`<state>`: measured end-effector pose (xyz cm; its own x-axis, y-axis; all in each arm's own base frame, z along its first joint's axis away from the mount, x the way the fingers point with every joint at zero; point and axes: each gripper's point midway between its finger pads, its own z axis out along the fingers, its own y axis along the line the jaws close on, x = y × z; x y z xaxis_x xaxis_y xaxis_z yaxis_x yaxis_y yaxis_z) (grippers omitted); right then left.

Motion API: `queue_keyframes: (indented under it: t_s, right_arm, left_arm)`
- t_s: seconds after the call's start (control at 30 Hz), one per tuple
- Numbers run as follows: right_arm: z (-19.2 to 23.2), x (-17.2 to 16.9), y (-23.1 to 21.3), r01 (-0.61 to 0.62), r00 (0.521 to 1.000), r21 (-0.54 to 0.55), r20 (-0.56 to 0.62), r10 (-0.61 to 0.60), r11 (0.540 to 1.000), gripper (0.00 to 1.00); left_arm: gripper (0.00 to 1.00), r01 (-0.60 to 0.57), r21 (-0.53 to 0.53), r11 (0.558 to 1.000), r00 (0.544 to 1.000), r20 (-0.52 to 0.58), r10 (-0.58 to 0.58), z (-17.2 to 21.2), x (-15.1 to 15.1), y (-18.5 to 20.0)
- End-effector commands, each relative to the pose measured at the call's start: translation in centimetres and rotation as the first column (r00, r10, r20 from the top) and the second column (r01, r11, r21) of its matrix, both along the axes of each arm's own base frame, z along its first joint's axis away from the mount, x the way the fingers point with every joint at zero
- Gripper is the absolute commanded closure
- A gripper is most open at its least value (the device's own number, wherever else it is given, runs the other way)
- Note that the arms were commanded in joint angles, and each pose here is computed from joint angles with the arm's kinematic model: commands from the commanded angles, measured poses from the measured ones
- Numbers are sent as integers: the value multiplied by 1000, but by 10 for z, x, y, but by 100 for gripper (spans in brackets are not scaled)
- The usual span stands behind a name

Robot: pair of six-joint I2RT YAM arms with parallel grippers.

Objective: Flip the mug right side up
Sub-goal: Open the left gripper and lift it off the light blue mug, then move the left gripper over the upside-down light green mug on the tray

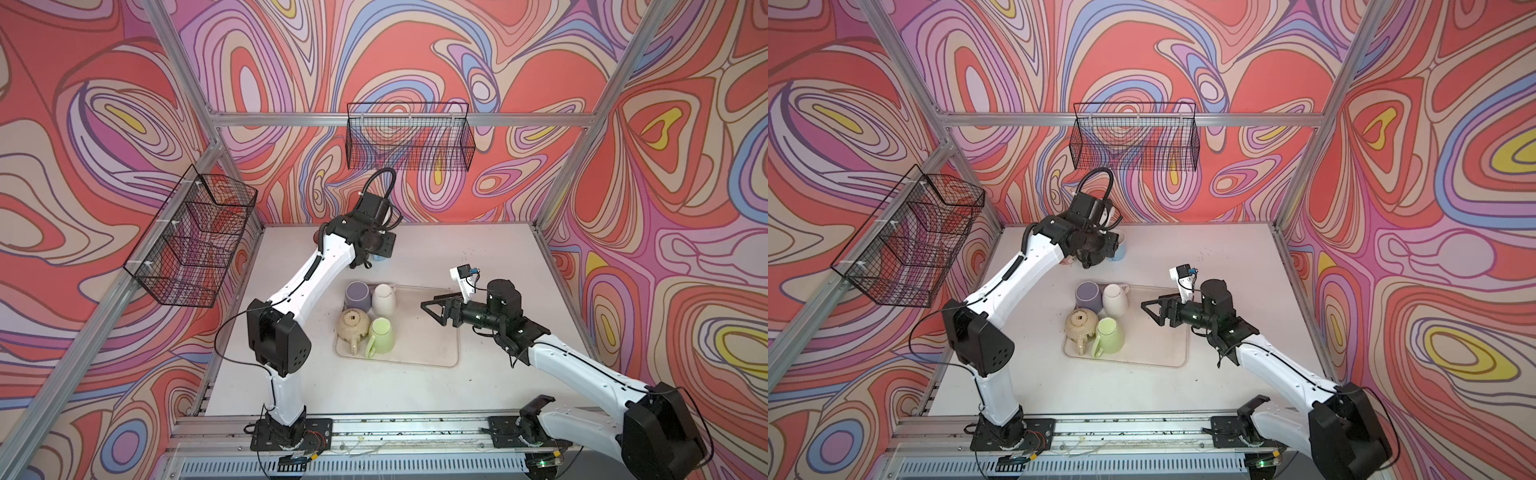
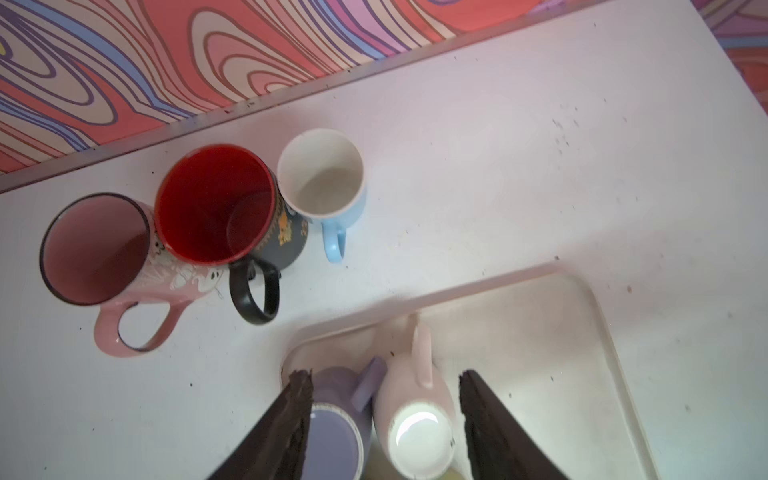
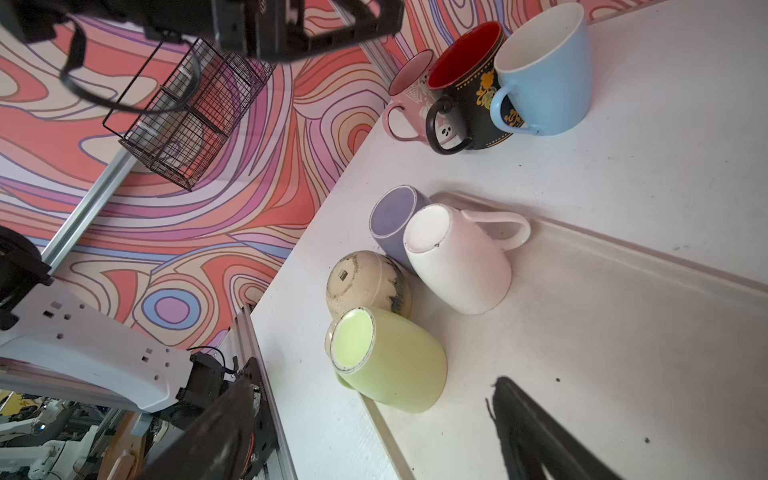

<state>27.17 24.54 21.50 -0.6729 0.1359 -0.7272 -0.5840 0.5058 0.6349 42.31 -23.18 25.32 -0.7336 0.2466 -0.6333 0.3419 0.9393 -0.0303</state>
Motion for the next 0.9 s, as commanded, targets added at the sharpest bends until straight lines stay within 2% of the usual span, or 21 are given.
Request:
queue_keyframes:
  t_s: [0.0, 0.13, 0.47, 0.67, 0.87]
  right_arm:
    - [12, -5, -1, -3, 1000, 10, -2, 3, 1000, 9]
    - [16, -12, -4, -4, 1000, 9, -11, 4, 1000, 9]
    - [10, -23, -13, 12, 999, -16, -32, -13, 1000, 11]
    - [-3, -22, -17, 43, 996, -38, -71, -45, 998, 11]
    - [-15, -22, -22, 77, 991, -48, -104, -82, 996, 11]
  left_arm:
    - [39, 69, 101, 992, 994, -93, -60, -23, -45, 12]
    - [39, 81, 92, 992, 987, -146, -67, -34, -86, 25]
    - [42, 113, 16, 993, 985, -135, -110, -26, -165, 41]
    - [47, 138, 19, 990, 979, -156, -134, -31, -199, 51]
    - [50, 122, 38, 992, 978, -175, -113, -48, -221, 61]
